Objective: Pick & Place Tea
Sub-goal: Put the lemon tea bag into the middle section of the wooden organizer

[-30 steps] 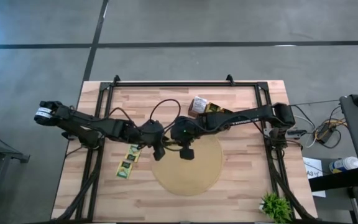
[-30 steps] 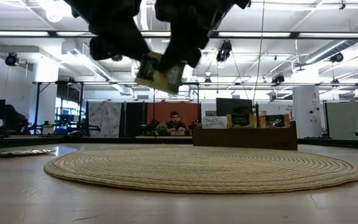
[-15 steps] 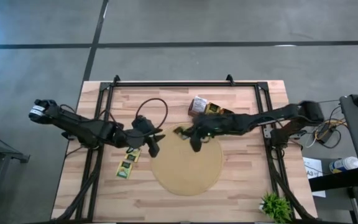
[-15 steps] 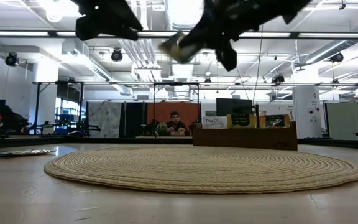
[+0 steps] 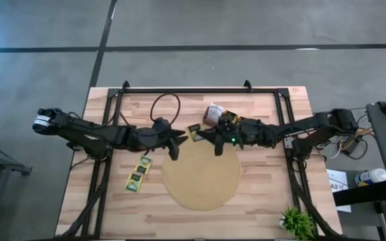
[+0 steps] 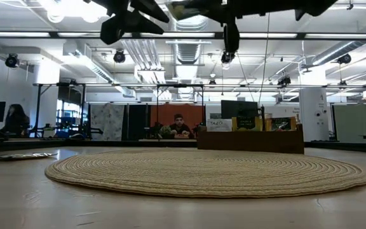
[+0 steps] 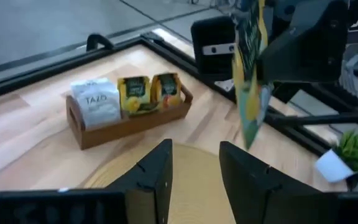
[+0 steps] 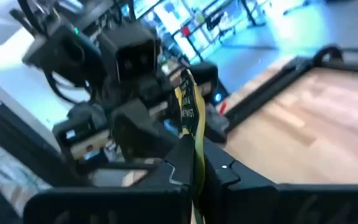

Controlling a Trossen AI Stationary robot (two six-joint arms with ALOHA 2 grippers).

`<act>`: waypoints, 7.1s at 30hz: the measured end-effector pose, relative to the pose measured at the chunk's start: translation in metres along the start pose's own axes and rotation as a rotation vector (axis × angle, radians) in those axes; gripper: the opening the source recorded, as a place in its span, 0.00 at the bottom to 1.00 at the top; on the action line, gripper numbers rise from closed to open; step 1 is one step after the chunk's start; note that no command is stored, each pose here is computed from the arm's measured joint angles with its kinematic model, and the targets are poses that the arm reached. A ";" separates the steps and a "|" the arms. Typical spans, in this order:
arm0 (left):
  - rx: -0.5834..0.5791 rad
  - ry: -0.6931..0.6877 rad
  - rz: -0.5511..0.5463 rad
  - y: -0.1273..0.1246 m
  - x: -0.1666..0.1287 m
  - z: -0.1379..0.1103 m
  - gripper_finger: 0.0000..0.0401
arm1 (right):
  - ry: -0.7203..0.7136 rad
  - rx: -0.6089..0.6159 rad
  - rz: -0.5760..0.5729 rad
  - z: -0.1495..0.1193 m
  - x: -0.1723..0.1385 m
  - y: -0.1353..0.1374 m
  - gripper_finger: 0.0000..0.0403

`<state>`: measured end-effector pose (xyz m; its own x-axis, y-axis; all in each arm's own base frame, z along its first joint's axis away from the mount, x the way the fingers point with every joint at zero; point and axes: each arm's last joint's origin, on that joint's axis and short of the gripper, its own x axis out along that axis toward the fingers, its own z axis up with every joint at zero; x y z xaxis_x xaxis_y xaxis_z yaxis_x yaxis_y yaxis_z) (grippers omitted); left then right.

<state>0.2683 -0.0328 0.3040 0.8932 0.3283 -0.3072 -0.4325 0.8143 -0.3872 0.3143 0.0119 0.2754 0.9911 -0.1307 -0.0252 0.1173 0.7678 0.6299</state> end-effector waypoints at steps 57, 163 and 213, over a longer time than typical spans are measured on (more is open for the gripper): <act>-0.110 -0.256 -0.327 -0.008 0.024 0.028 0.28 | -0.051 -0.182 0.037 0.045 -0.017 0.032 0.02; 0.404 0.137 -0.167 0.014 0.079 -0.012 0.24 | 0.843 -0.437 -0.665 0.071 0.029 0.043 0.02; 0.279 0.026 0.199 0.072 0.030 -0.008 0.26 | 0.980 -0.432 -0.797 0.020 -0.018 -0.115 0.02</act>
<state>0.2632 0.0315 0.2596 0.7896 0.4845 -0.3766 -0.5445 0.8362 -0.0659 0.2821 -0.0867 0.2183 0.2573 -0.2720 -0.9273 0.5118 0.8523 -0.1080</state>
